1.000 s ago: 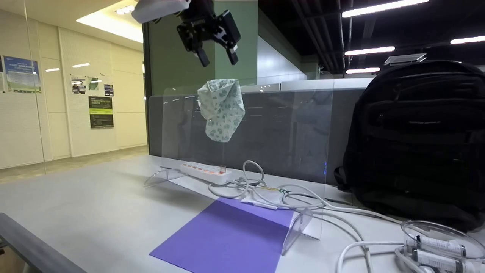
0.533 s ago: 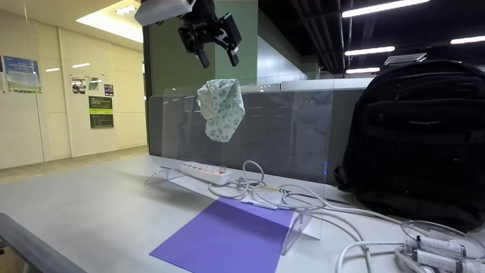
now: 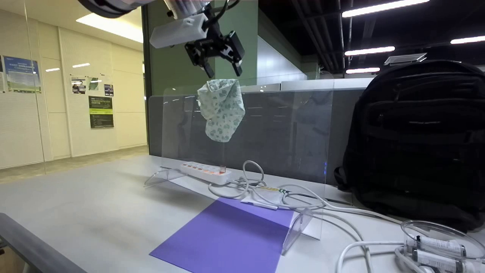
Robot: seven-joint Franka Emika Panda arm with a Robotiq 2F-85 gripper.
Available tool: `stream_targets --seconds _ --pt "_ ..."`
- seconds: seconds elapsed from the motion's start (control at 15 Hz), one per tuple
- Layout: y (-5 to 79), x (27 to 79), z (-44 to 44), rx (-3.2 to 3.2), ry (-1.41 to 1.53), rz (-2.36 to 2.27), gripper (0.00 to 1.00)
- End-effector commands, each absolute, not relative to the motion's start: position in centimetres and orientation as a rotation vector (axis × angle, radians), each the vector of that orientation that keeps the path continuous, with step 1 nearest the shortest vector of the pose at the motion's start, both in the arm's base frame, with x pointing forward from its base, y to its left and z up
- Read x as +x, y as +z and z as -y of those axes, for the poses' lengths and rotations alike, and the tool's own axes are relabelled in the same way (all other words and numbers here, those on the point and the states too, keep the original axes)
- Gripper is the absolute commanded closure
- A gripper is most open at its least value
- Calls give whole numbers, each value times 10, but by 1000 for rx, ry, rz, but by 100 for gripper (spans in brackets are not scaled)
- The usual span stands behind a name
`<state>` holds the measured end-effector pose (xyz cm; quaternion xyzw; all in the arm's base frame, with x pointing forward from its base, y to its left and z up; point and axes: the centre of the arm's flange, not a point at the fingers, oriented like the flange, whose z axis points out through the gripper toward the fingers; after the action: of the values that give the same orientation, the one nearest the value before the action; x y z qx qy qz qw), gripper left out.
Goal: Drop the cloth from the transparent screen onto the table
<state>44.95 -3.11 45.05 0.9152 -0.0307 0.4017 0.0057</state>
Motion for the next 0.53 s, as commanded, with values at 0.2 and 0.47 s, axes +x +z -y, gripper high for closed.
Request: stream_targets --seconds 0.2,0.47 --pt "435 486 1 2854 1377 -64 0" --pt "426 495 -10 2868 1403 -128 0"
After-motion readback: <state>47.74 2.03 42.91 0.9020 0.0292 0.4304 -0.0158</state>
